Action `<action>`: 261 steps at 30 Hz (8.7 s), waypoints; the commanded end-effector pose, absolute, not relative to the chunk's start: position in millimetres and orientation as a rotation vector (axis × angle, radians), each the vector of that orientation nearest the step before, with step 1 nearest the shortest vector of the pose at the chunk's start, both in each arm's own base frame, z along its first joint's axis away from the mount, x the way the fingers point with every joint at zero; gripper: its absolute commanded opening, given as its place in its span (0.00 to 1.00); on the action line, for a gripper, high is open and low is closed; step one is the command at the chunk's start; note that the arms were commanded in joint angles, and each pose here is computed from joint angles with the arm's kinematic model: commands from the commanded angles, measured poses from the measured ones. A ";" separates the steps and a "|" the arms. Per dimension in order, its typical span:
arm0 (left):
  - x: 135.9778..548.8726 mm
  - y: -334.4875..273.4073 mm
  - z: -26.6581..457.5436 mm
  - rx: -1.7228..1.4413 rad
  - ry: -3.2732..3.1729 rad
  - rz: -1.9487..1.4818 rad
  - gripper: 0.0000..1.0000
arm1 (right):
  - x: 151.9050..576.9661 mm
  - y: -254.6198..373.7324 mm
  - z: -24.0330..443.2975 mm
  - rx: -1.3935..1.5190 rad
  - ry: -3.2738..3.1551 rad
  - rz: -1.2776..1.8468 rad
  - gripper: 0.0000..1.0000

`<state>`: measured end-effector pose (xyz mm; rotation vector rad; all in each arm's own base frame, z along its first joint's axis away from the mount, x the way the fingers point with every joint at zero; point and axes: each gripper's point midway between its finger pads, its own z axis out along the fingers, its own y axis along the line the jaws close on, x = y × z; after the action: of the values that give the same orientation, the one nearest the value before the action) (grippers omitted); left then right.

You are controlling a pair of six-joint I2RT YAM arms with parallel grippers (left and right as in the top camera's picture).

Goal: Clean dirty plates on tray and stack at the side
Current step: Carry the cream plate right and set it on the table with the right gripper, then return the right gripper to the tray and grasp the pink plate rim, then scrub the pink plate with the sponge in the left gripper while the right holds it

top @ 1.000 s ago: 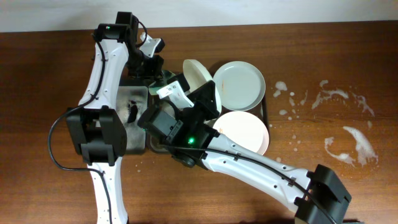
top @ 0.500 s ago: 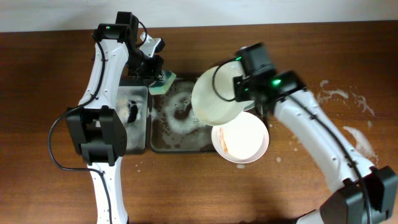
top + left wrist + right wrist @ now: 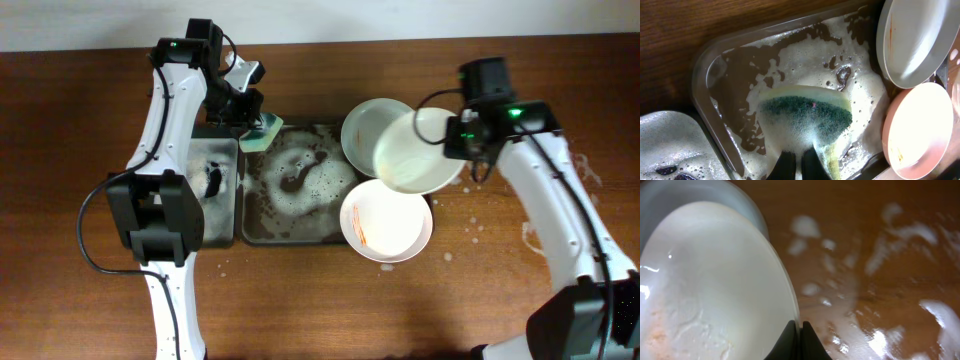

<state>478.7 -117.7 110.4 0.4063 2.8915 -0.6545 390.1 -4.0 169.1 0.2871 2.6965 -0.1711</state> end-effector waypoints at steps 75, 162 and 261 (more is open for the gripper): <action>489.2 -134.4 110.6 0.409 2.846 -0.650 0.00 | 347.5 202.3 29.9 0.328 2.775 0.301 0.65; 404.2 -172.2 80.7 0.284 2.437 -0.232 0.01 | 358.5 213.2 2.9 0.318 2.856 0.593 0.04; 386.2 -156.2 -7.1 0.621 2.791 -0.207 0.00 | 358.0 218.4 5.1 0.306 2.856 0.637 0.04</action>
<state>384.4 -191.7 17.3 0.7447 2.6875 -0.2731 357.1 224.7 8.6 0.3096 2.8516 0.6842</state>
